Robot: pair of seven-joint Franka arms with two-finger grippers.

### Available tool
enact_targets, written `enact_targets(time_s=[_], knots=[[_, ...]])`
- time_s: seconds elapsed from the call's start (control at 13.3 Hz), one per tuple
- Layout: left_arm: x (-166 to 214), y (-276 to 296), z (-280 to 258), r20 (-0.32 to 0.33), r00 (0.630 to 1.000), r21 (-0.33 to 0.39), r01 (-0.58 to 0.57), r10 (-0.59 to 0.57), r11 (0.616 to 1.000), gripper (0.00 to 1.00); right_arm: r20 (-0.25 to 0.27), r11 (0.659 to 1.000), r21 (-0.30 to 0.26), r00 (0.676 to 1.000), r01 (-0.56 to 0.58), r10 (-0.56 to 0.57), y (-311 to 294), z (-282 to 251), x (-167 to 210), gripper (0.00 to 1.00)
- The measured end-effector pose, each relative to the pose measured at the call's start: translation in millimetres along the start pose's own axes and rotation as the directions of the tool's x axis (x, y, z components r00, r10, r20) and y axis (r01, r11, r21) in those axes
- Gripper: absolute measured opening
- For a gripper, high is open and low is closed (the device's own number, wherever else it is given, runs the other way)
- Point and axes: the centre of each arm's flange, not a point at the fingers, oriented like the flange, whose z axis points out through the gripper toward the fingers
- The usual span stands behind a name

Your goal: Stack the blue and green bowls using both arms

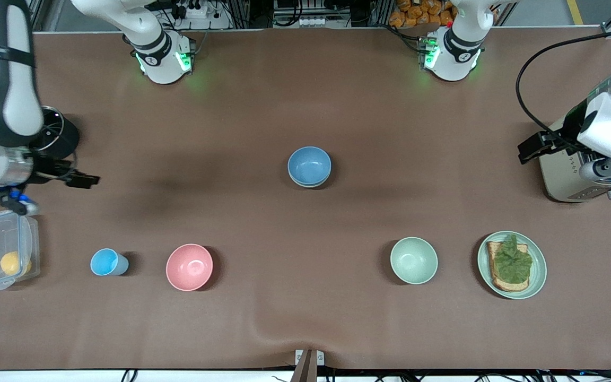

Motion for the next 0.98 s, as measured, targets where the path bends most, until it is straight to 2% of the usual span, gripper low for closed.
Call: enact_targets(time_s=[0.15, 0.38, 0.75, 0.98], knots=[[-5.5, 3.6, -2.1, 0.010, 0.999, -0.005, -0.053, 0.053, 0.999, 1.00, -0.073, 0.998, 0.015, 0.995, 0.068, -0.067, 0.1, -38.7, 7.2, 1.00], [-7.9, 4.7, -3.8, 0.009, 0.997, -0.003, -0.078, 0.078, 0.997, 1.00, -0.137, 0.993, 0.022, 0.984, 0.114, -0.110, -5.4, -74.2, 2.9, 1.00], [-16.9, -0.2, -5.1, 0.015, 0.994, 0.002, -0.111, 0.111, 0.994, 1.00, -0.199, 0.974, 0.001, 0.954, 0.227, -0.222, -62.7, -124.7, -57.8, 1.00], [-20.2, -5.9, -6.5, 0.020, 0.994, -0.024, -0.111, 0.111, 0.994, 1.00, -0.266, 0.976, 0.011, 0.941, 0.220, -0.209, -70.6, -141.8, -69.0, 1.00]])
